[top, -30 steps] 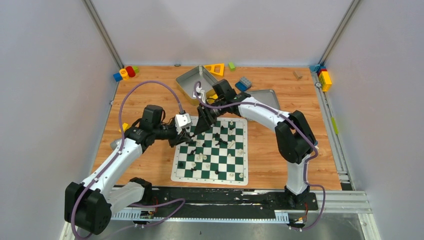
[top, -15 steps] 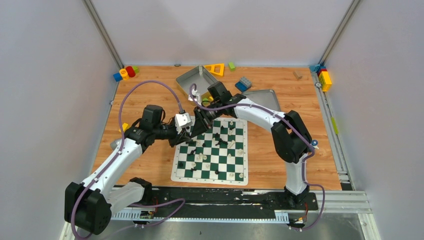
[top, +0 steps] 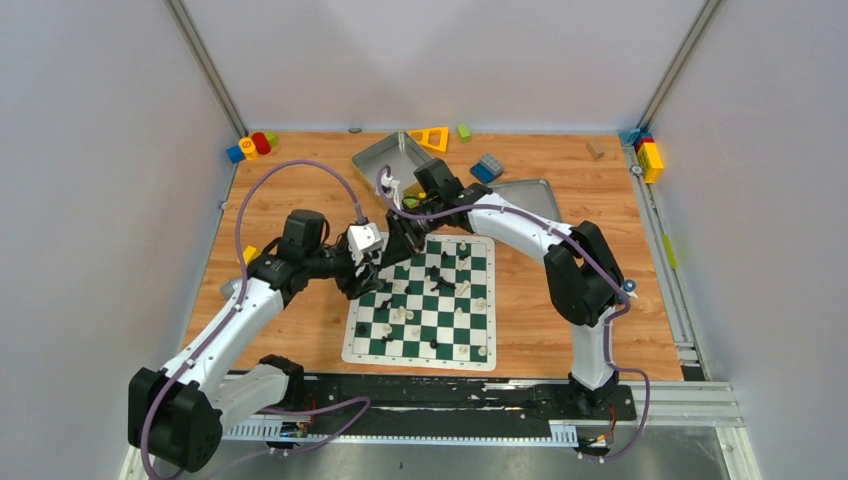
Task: Set up the chess pieces on the board
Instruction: Place the chess piece on the chessboard.
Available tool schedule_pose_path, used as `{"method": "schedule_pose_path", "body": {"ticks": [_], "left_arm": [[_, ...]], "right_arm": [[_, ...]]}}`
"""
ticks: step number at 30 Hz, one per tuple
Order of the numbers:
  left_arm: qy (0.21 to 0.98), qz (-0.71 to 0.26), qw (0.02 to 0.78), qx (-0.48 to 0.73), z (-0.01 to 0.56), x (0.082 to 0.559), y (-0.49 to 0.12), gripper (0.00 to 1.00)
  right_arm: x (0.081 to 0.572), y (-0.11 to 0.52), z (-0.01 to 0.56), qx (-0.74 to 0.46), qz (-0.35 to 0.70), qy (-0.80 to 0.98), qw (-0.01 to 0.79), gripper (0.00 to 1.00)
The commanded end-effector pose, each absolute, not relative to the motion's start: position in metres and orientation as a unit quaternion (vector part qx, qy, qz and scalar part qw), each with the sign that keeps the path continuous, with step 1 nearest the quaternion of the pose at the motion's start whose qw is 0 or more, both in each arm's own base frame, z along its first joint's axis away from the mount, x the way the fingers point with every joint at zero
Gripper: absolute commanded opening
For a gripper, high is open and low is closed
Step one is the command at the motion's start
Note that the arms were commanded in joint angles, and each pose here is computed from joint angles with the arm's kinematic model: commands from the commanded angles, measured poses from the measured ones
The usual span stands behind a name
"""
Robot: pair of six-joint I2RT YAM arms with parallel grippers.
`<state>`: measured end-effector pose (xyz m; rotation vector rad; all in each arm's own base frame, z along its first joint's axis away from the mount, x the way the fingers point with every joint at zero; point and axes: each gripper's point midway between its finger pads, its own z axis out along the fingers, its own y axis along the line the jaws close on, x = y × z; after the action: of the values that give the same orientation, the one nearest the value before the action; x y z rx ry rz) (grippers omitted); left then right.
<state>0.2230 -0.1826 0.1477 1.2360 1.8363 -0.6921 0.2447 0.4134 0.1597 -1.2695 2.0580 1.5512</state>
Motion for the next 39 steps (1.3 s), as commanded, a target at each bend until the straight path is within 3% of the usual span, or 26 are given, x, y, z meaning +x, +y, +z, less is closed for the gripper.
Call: {"method": "schedule_pose_path", "body": {"ticks": [1,7,18,39], "left_arm": [[0.728,-0.227,0.436,0.478,0.164,0.235,-0.173,0.78],[0.759,-0.15,0.437,0.459,0.156,0.235,-0.14,0.86],[0.801,-0.038,0.432,0.413,0.158,0.229,-0.082,0.9],[0.806,-0.001,0.439,0.398,0.167,0.223,-0.065,0.91]], "right_arm": [[0.284,0.422,0.178,-0.462,0.48,0.713,0.22,0.0],[0.333,0.426,0.155,-0.467,0.386,0.758,0.242,0.0],[0.406,0.437,0.115,-0.501,0.235,0.781,0.29,0.03],[0.394,0.461,0.073,-0.581,0.152,0.745,0.292,0.07]]}}
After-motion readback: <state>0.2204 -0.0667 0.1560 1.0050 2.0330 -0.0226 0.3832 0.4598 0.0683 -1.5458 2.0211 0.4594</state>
